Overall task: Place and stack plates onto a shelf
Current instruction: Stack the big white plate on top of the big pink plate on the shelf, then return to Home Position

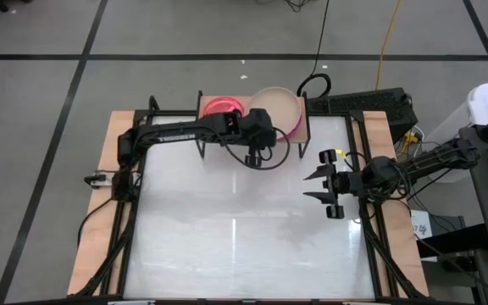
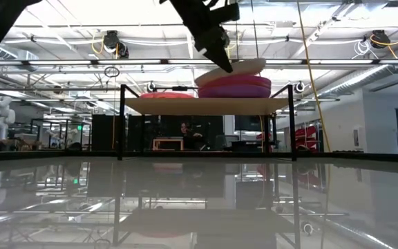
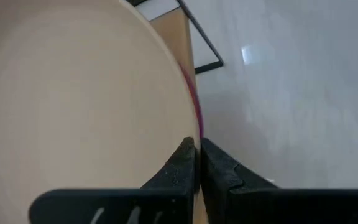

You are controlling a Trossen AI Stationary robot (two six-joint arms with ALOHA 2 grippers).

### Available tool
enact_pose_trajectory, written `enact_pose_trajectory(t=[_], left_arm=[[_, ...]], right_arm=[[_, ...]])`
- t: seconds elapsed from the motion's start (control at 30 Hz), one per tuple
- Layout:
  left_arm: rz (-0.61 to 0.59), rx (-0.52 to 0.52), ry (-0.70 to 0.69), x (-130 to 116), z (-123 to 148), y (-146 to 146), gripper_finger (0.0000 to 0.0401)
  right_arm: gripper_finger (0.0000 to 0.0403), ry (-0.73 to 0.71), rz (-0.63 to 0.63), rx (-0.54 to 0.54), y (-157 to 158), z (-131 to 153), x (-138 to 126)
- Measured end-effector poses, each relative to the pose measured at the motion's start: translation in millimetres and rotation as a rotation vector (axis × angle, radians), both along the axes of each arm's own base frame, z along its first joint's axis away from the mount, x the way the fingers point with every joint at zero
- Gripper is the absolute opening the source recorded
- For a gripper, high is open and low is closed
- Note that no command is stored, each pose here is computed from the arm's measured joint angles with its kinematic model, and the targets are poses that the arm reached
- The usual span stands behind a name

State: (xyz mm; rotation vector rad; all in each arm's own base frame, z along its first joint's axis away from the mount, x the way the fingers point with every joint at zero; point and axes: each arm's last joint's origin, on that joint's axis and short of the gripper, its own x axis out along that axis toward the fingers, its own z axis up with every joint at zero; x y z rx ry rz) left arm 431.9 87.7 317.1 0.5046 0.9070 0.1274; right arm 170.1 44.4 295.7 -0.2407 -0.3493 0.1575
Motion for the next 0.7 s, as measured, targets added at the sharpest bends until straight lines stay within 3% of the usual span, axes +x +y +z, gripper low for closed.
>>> enact_pose_trajectory(t=[0.4,0.7], left_arm=[[0.021,-0.015,-0.072,2,6,4,0.0081],[0.077,-0.013,-0.088,-1,11,3,0.0171]], right_arm=[[0.0148,0.008,-0.005,-0.003,0,-1,0],[0.0148,0.017,-0.005,-0.005,0,-2,0]])
